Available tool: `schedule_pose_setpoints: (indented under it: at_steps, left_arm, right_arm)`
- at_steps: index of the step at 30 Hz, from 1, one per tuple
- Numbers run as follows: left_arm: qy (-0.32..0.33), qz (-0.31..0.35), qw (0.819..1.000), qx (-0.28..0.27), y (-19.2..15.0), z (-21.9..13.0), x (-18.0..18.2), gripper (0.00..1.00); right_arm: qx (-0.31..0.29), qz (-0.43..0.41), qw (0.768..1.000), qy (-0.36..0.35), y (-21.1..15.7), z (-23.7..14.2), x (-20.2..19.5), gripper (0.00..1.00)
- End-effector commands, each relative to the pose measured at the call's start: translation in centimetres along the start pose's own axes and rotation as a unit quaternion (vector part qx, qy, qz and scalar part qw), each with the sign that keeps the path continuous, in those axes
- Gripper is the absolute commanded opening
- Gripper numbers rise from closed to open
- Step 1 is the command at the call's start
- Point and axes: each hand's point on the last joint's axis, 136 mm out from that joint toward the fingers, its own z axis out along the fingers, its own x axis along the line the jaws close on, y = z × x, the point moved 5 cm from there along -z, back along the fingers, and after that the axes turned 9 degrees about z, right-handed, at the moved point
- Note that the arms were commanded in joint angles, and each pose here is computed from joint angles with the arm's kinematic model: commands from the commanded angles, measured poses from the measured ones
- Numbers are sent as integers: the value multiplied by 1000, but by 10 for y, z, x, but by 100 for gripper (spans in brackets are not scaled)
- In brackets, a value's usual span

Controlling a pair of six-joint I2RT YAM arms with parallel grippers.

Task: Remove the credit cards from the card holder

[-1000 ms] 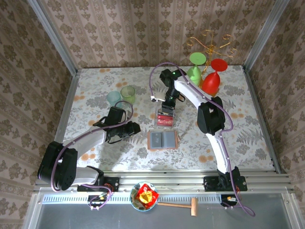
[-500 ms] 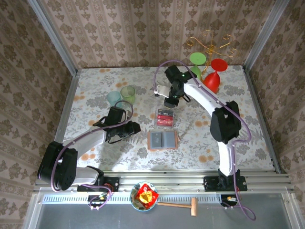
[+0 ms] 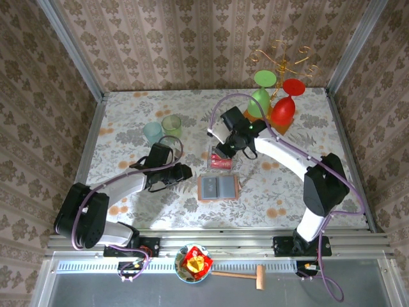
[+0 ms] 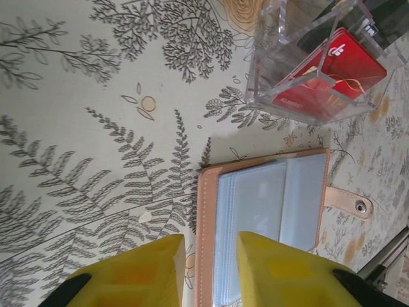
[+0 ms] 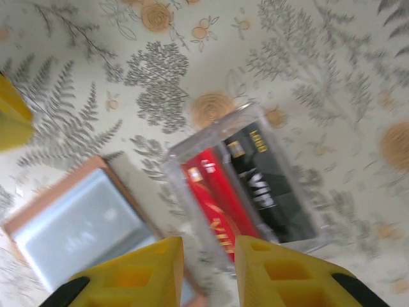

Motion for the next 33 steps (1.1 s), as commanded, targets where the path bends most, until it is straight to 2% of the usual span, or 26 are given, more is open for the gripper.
schedule_pose_setpoints:
  at_steps: [1,8,15,20,24,33]
  left_arm:
    - [-20,-1,1000,4,-1,6,-7,28]
    - [-21,8,999,23,-14,12,-10,27]
    - [-18,5,999,31,-29,17,-5,17]
    - [-18,1,999,43,-41,23,-2,13]
    - [-25,-3,999,45,-46,24,-2,5]
    - [-35,-9,998,52,-49,33,-3,2]
  right_arm:
    - [-42,107,993,8,1,-7,18,27]
    - [-20,234,971,35,-32,2,45,25]
    - [0,345,937,55,-49,9,56,16]
    - [44,356,932,52,-58,19,59,16]
    - [58,365,927,60,-62,29,61,16]
    - [76,381,918,74,-67,44,66,19]
